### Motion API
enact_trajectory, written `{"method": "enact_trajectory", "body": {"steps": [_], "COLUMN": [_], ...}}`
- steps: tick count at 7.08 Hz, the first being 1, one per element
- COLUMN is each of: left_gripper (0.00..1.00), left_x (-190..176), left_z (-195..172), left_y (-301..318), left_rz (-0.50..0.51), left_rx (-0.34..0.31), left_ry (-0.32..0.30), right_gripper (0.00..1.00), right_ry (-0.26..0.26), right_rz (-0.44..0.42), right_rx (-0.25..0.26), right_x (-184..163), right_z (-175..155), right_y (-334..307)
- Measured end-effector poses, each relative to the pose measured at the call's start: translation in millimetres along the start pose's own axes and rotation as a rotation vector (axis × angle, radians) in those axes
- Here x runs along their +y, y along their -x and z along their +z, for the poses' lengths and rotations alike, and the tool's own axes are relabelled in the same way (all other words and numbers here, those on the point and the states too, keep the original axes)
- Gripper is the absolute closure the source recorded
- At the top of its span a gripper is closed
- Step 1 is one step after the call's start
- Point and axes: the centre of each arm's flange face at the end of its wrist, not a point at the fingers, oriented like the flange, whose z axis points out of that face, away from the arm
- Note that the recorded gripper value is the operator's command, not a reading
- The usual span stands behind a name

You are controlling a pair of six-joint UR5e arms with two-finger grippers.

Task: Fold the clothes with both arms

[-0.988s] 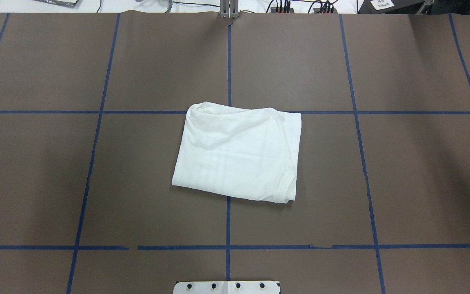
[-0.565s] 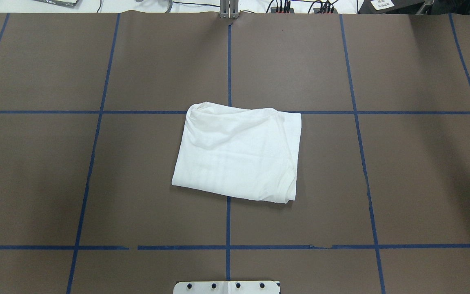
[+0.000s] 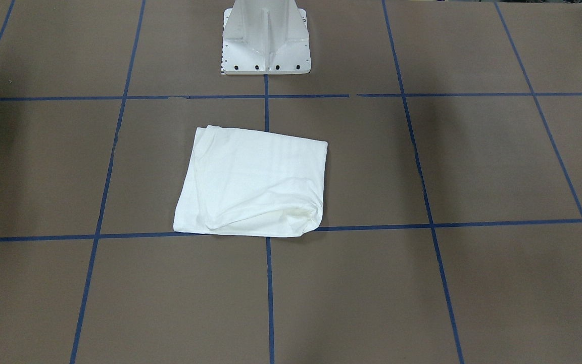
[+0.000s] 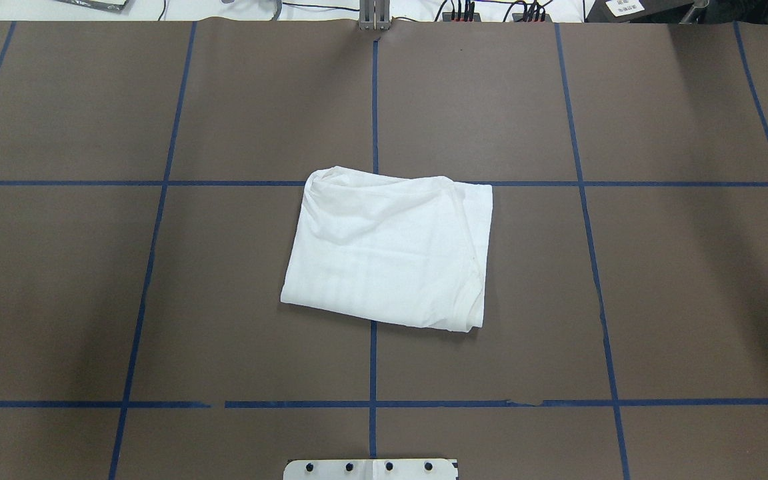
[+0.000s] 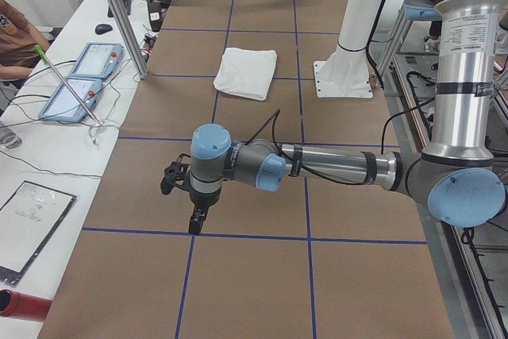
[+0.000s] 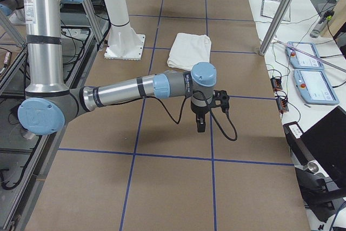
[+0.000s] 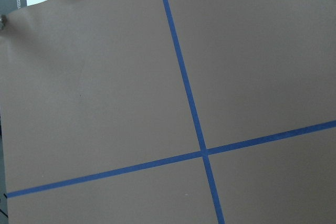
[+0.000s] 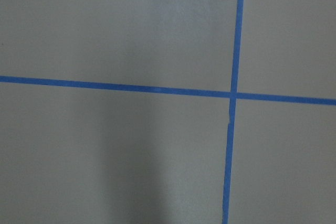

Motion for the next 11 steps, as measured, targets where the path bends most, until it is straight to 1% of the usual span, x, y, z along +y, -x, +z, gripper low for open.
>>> {"method": "enact_trajectory", "body": {"steps": [2,4,5,6,8,11], "left_gripper": [0.0,0.0,0.0,0.0,0.0,0.0], "left_x": [7,10,11,11,13,15], "left_z": [8,13,14,14,14,15], "left_y": [2,6,6,6,6,7], "left_rz": [-0.03,-0.003,0.0,-0.005,-0.01,-0.013], "left_rx": [0.038,0.047,0.048,0.049,0.05,0.052], "left_ry": [0.044,0.073,0.092,0.108,0.118,0.123], "right_gripper": [0.0,0.0,0.0,0.0,0.0,0.0], "right_ry": [0.065,0.103,0.113,0.113,0.107,0.092], "right_rz": [0.072,0.14,0.159,0.152,0.127,0.107], "right_rx": [-0.007,-0.031,-0.046,-0.056,-0.057,-0.033], "right_x": [16,34,39,41,42,39], "right_z": [17,35,41,46,49,47], "right_y": [-23,-53,-66,-76,-85,-86]}}
